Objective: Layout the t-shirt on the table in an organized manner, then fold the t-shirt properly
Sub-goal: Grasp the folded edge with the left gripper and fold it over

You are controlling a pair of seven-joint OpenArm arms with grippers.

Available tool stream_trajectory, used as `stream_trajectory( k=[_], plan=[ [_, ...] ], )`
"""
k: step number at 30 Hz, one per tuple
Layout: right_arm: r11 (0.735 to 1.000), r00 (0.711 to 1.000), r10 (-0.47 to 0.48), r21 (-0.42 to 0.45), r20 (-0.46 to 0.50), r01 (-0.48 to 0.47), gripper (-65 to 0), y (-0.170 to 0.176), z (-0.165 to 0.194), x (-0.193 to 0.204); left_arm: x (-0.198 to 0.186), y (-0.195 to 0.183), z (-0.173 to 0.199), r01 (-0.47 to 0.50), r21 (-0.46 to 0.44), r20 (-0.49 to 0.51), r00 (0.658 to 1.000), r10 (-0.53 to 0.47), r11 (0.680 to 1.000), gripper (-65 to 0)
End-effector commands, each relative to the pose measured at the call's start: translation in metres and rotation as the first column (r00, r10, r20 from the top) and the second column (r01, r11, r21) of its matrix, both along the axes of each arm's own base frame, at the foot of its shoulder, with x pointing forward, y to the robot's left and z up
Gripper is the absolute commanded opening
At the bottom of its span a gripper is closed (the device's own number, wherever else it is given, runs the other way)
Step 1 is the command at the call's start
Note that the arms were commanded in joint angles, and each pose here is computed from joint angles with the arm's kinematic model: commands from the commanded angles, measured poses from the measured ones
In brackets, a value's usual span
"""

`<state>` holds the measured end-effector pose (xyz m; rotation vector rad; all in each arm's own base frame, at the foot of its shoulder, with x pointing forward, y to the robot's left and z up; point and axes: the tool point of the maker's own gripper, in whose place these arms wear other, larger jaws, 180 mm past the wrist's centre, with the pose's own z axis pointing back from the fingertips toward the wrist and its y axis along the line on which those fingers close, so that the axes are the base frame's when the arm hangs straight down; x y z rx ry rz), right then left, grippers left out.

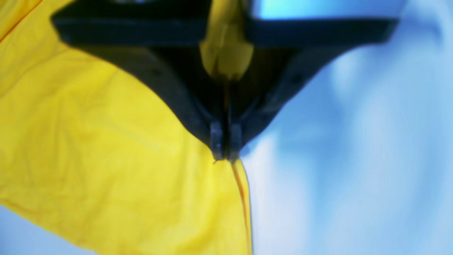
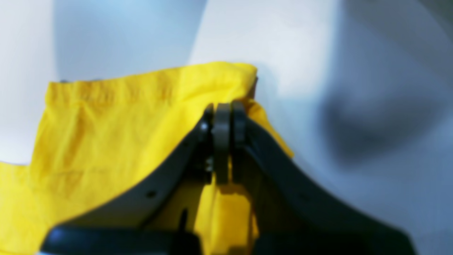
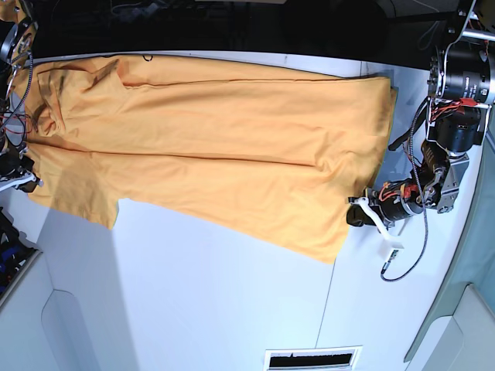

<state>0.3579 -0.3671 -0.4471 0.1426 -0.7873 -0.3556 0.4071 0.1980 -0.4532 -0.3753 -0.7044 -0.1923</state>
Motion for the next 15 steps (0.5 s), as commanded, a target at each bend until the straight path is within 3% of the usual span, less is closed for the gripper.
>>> stream_trajectory(
  k=[1,6,15],
  plan=[
    [1.000,0.997,-0.005,-0.030,0.082,0.007,-65.0,-0.014,0.027,0.017,0.017,-0.003,0.023,0.030,-0.027,0.063,0.998,-0.028,0.999,-65.0],
    [0.999,0.996,0.026,-0.043,0.087,-0.023,-65.0,-0.012,0.042,0.023,0.022,-0.004,0.037,0.045,-0.033,0.081,0.996,-0.042,0.998,-65.0],
    [0.995,0.989,0.088,0.025,0.115,-0.092,-65.0,0.004,0.085,0.032,0.022,0.004,0.069,0.061,-0.085,0.059,0.997,-0.056,0.995,-65.0]
  ],
)
